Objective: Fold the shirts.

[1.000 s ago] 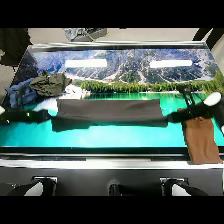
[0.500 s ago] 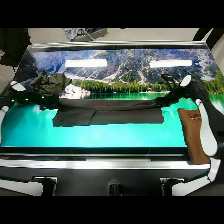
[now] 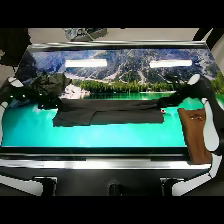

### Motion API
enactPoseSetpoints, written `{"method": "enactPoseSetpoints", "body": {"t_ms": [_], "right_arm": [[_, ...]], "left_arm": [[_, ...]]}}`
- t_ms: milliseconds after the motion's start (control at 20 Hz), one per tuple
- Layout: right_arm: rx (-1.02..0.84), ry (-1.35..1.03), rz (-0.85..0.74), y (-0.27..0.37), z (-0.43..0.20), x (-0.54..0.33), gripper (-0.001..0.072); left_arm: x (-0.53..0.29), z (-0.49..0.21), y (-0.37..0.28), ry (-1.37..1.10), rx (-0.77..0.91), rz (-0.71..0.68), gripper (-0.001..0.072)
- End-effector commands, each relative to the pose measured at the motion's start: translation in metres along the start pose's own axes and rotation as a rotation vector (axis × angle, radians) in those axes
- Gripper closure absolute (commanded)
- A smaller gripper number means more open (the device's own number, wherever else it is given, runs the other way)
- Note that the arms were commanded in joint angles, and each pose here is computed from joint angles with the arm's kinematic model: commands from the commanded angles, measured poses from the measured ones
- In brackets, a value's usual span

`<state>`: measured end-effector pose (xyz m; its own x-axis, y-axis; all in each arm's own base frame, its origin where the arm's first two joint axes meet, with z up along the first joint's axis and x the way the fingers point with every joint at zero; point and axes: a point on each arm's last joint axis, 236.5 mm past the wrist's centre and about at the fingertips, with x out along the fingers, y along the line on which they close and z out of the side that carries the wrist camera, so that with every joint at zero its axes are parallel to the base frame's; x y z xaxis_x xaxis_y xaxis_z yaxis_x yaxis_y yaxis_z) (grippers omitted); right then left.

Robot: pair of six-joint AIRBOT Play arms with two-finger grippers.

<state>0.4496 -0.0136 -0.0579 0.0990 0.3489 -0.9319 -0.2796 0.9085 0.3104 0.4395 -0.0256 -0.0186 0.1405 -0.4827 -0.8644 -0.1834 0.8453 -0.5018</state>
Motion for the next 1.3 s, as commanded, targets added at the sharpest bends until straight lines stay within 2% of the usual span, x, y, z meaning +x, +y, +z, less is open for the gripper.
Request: {"method": "enactPoseSetpoints", "body": {"t_ms": [0, 100, 250, 300, 400, 450, 500, 550, 700, 800, 950, 1100, 1250], "right_arm": [[0.158, -0.026, 0.137, -0.012, -0.019, -0.003, 0.0041], [0.224, -0.006, 0.239, -0.001, -0.026, 0.021, 0.004], [0.344, 0.032, 0.247, 0.004, -0.028, 0.051, 0.0047], [0.357, 0.015, 0.238, 0.007, -0.021, 0.056, 0.0164], [0.349, -0.034, 0.25, 0.019, -0.003, 0.056, 0.0672], [0.329, -0.063, 0.267, 0.027, 0.006, 0.049, 0.0674], [0.287, -0.096, 0.285, 0.037, 0.013, 0.038, 0.0674], [0.239, -0.124, 0.297, 0.047, 0.018, 0.022, 0.0675], [0.093, -0.205, 0.265, 0.086, 0.024, -0.047, 0.0675], [-0.012, -0.269, 0.219, 0.119, 0.022, -0.096, 0.0675], [-0.13, -0.33, 0.162, 0.174, 0.004, -0.155, 0.0675], [-0.168, -0.412, 0.152, 0.222, -0.02, -0.205, 0.0675], [-0.167, -0.526, 0.128, 0.242, -0.03, -0.244, 0.0674]], "left_arm": [[-0.04, 0.0, -0.024, -0.073, 0.078, -0.003, 0.0253], [-0.054, -0.006, -0.048, -0.106, 0.137, -0.007, 0.0253], [-0.063, -0.021, -0.088, -0.125, 0.257, -0.018, 0.0254], [-0.061, -0.027, -0.1, -0.119, 0.304, -0.022, 0.0254], [-0.043, -0.041, -0.126, -0.077, 0.397, -0.032, 0.0254], [-0.031, -0.045, -0.137, -0.062, 0.422, -0.038, 0.0259], [-0.014, -0.051, -0.15, -0.045, 0.43, -0.045, 0.041], [0.008, -0.058, -0.164, -0.036, 0.448, -0.055, 0.0649], [0.08, -0.087, -0.209, -0.001, 0.494, -0.104, 0.0669], [0.124, -0.1, -0.236, 0.009, 0.42, -0.147, 0.0669], [0.169, -0.113, -0.276, 0.021, 0.297, -0.284, 0.067], [0.196, -0.124, -0.302, 0.04, 0.163, -0.386, 0.0671], [0.211, -0.134, -0.319, 0.037, 0.109, -0.427, 0.0671]]}}
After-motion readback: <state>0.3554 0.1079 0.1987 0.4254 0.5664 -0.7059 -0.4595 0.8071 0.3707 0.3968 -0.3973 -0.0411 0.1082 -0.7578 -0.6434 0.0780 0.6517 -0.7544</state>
